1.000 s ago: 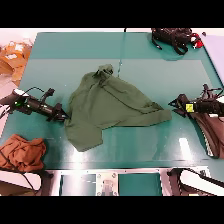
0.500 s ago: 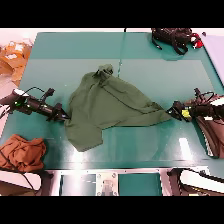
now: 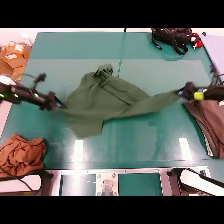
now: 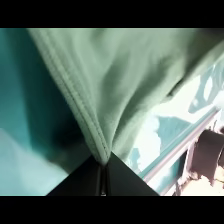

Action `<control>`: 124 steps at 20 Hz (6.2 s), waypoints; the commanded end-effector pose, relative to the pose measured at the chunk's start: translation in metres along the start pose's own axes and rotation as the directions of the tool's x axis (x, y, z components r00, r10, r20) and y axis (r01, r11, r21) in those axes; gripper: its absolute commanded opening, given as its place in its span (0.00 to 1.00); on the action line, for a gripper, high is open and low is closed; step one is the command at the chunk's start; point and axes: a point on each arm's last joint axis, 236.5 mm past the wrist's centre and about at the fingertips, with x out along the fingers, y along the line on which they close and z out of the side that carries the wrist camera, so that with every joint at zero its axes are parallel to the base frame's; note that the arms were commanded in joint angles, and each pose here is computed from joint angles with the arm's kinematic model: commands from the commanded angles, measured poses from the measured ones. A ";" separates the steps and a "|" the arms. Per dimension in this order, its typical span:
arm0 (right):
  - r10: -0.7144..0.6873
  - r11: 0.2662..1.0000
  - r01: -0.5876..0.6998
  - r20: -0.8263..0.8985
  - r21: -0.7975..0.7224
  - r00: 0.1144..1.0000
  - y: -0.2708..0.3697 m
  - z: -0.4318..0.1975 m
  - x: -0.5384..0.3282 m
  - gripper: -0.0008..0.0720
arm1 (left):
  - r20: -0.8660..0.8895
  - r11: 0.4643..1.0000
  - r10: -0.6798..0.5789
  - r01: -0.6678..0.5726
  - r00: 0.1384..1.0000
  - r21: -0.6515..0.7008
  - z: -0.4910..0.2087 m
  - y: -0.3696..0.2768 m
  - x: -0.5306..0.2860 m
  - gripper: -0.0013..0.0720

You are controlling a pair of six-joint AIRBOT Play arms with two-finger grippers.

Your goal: Fold the shirts.

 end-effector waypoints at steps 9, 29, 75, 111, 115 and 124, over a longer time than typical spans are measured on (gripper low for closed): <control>0.176 0.902 0.287 0.883 -0.321 0.434 0.251 0.059 -0.387 0.03 | 0.838 0.672 -0.258 -0.534 0.480 0.513 -0.050 -0.382 -0.333 0.05; -0.035 0.999 0.014 0.468 0.048 0.883 -0.009 0.046 -0.009 0.03 | 0.524 0.966 -0.012 -0.126 0.851 0.227 0.135 -0.069 -0.045 0.05; -0.192 0.888 0.372 -0.517 0.270 0.834 -0.136 -0.251 0.009 0.60 | -0.141 0.920 0.067 -0.116 0.988 -0.374 -0.128 0.109 0.041 0.74; 0.223 0.949 -0.094 0.433 -0.300 0.874 0.164 0.037 -0.197 0.03 | 0.500 0.876 -0.169 -0.103 0.849 0.471 -0.011 -0.218 -0.166 0.05; 0.370 0.843 0.152 0.761 -0.516 0.532 0.292 0.035 -0.358 0.03 | 0.737 0.629 -0.340 -0.441 0.584 0.640 -0.068 -0.374 -0.289 0.05; 0.326 0.825 0.385 0.905 -0.414 0.275 0.308 0.015 -0.436 0.03 | 0.796 0.551 -0.445 -0.575 0.410 0.604 -0.126 -0.443 -0.343 0.05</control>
